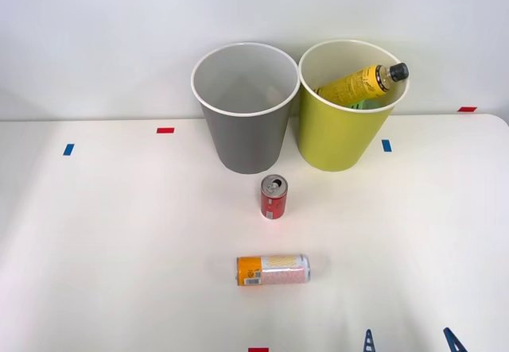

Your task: Put cans in the gray bin, plastic bottles in the light green bin

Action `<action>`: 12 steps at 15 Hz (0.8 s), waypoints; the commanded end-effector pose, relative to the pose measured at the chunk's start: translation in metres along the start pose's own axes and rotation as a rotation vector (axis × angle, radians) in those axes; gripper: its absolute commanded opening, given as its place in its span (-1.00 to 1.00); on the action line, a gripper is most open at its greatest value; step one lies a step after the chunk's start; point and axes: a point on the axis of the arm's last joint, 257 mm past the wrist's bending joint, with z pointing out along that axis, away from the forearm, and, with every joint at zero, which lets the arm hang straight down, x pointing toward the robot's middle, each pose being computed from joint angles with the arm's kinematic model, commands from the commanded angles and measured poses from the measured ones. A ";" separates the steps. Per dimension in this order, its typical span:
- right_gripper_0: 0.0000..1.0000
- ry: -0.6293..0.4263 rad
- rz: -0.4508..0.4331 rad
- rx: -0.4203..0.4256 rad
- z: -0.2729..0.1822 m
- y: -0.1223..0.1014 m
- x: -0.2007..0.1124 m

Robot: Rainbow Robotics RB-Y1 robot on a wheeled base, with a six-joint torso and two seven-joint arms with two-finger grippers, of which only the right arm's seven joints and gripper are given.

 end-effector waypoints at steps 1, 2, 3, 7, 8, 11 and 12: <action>1.00 0.002 0.001 0.001 -0.001 0.000 0.001; 1.00 0.002 0.001 0.001 -0.001 0.000 0.001; 1.00 0.002 0.001 0.001 -0.001 0.000 0.001; 1.00 0.002 0.001 0.001 -0.001 0.000 0.001; 1.00 0.002 0.001 0.001 -0.001 0.000 0.001; 1.00 0.002 0.001 0.001 -0.001 0.000 0.001; 1.00 0.002 0.001 0.001 -0.001 0.000 0.001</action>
